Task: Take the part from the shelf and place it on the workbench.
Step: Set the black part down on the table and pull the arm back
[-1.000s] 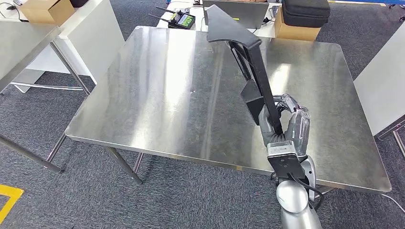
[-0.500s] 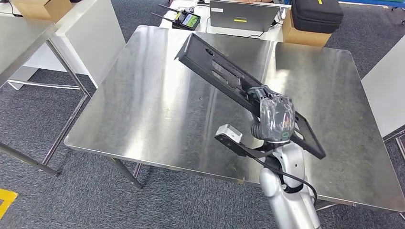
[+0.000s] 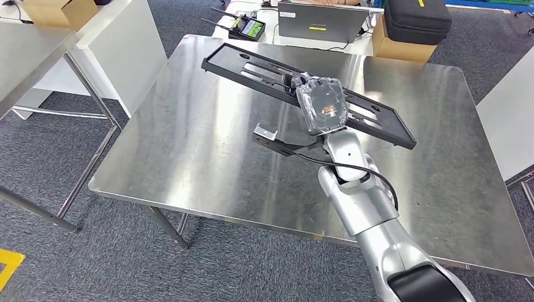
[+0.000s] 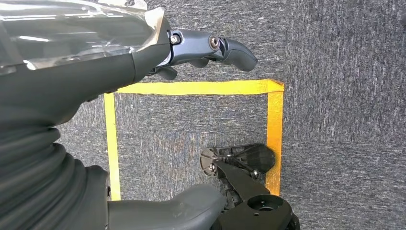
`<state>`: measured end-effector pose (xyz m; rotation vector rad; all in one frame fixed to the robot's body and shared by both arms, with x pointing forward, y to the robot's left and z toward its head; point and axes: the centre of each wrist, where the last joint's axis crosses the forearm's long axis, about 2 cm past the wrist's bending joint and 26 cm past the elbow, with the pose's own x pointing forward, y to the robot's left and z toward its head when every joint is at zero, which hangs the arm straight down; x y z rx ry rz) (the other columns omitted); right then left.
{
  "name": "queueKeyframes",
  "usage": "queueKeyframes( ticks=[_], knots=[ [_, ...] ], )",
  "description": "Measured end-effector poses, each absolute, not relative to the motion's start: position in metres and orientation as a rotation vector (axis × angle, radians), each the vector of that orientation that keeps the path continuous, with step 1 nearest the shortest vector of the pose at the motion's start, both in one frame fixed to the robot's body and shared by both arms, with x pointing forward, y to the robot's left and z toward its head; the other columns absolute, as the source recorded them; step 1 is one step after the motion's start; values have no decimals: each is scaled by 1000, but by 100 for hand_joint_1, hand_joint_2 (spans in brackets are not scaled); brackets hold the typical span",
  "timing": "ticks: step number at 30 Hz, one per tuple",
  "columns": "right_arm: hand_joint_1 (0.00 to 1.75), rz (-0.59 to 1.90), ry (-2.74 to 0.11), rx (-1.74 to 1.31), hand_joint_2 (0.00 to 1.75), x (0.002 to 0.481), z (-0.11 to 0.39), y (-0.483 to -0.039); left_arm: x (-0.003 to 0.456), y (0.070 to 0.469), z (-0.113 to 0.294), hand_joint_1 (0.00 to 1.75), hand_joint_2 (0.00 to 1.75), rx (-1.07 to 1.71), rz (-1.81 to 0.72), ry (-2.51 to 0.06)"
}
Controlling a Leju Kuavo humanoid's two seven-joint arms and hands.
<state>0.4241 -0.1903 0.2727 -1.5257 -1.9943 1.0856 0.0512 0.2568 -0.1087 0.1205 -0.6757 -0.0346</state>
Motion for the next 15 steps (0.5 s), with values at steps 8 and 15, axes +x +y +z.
queueKeyframes(
  ticks=[8,15],
  knots=[
    [0,1153,-1973,-1479,0,442,259,-175,53,258,-109,0,175,118,-55,-680],
    [0,1127,-1922,-1445,0,446,251,-172,55,260,-109,0,175,116,-51,-664]
  ],
)
